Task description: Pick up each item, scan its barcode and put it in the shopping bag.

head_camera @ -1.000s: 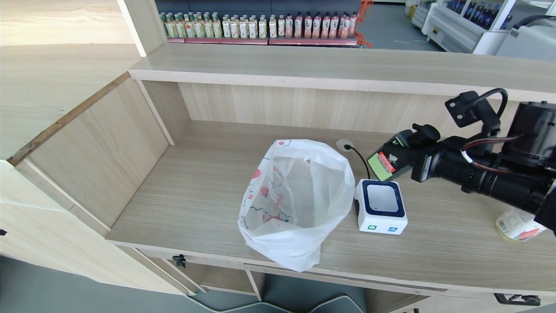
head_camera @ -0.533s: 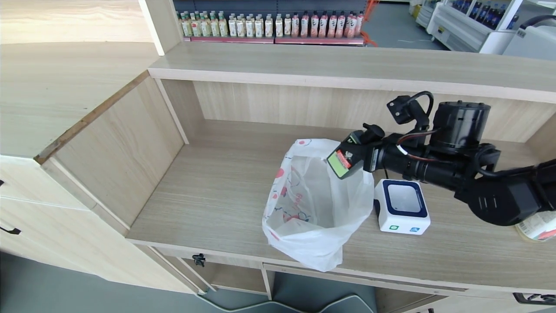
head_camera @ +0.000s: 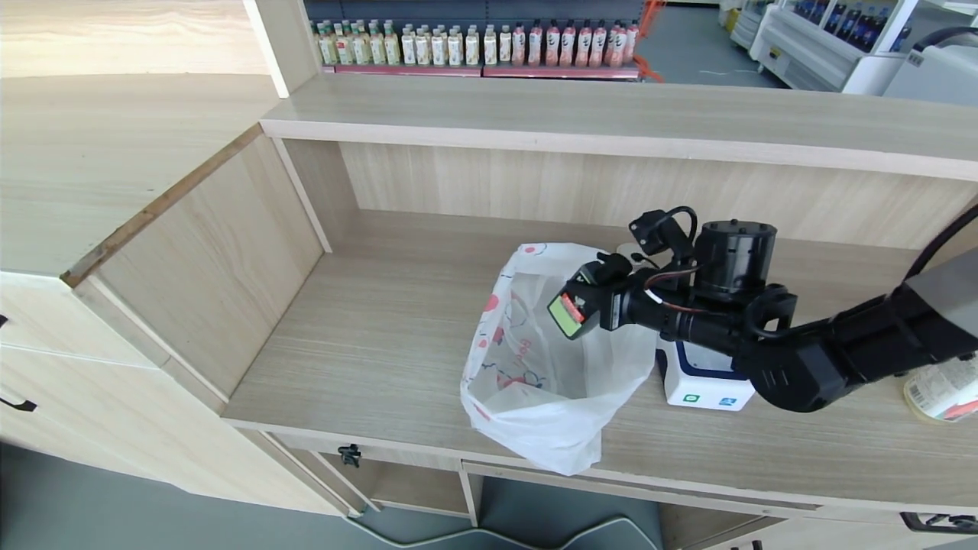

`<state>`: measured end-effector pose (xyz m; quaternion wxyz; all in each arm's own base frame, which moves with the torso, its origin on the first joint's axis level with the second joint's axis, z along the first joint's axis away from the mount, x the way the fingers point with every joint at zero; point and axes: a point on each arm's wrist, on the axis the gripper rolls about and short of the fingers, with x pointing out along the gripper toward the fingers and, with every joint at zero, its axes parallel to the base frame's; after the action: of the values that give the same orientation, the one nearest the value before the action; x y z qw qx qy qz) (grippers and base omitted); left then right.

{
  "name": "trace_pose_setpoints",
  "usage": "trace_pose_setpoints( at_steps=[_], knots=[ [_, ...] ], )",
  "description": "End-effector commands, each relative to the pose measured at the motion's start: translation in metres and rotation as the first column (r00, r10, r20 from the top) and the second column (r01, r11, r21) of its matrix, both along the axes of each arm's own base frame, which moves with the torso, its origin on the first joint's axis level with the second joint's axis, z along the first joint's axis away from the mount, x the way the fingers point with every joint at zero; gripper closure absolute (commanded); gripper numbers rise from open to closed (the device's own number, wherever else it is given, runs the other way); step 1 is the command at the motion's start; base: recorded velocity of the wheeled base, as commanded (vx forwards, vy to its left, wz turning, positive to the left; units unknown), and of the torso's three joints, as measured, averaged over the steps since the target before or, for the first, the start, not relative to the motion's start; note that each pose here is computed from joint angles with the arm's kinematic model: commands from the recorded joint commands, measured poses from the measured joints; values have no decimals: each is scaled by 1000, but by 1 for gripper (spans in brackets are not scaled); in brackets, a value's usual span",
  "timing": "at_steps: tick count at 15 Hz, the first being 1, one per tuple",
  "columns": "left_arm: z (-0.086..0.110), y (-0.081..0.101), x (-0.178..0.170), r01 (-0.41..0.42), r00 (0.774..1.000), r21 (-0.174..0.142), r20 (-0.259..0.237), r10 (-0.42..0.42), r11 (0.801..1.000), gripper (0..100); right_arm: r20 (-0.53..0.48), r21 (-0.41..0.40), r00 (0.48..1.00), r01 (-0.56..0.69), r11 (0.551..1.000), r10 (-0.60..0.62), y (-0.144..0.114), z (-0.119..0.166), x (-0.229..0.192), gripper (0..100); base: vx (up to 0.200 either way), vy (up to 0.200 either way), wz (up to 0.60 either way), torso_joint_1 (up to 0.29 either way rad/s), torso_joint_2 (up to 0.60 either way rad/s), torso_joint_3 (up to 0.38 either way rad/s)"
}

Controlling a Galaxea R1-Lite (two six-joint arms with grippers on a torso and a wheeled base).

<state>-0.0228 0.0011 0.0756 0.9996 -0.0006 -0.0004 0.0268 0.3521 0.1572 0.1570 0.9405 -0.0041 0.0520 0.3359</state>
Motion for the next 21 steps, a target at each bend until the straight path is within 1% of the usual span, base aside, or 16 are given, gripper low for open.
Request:
trace_pose_setpoints(
  at_steps=[1,6,8,11,13,16,17,19,21],
  knots=[
    [0,0,0,0,1000,0,1,0,1000,0,-7,-17,1000,2,1000,-2,4,-29,13,100,0,0,0,0,0,0],
    [0,0,0,0,1000,0,1,0,1000,0,-13,-27,1000,-10,1000,10,12,-41,23,100,0,0,0,0,0,0],
    [0,0,0,0,1000,0,1,0,1000,0,35,-56,999,-4,998,6,13,-40,34,100,0,0,0,0,0,0],
    [0,0,0,0,1000,0,1,0,1000,0,84,-63,996,7,998,-2,13,-35,46,100,0,0,0,0,0,0],
    [0,0,0,0,1000,0,1,0,1000,0,113,-109,994,20,994,-8,7,-39,51,100,0,0,0,0,0,0],
    [0,0,0,0,1000,0,1,0,1000,0,119,-130,993,27,991,-11,3,-44,54,100,0,0,0,0,0,0],
    [0,0,0,0,1000,0,1,0,1000,0,117,-135,993,30,990,-15,1,-46,55,0,0,0,0,0,0,0],
    [0,0,0,0,1000,0,1,0,1000,0,123,-123,992,27,992,-12,0,-39,53,0,0,0,0,0,0,0],
    [0,0,0,0,1000,0,1,0,1000,0,129,-81,992,5,997,6,-2,-20,46,0,0,0,0,0,0,0]
  ],
)
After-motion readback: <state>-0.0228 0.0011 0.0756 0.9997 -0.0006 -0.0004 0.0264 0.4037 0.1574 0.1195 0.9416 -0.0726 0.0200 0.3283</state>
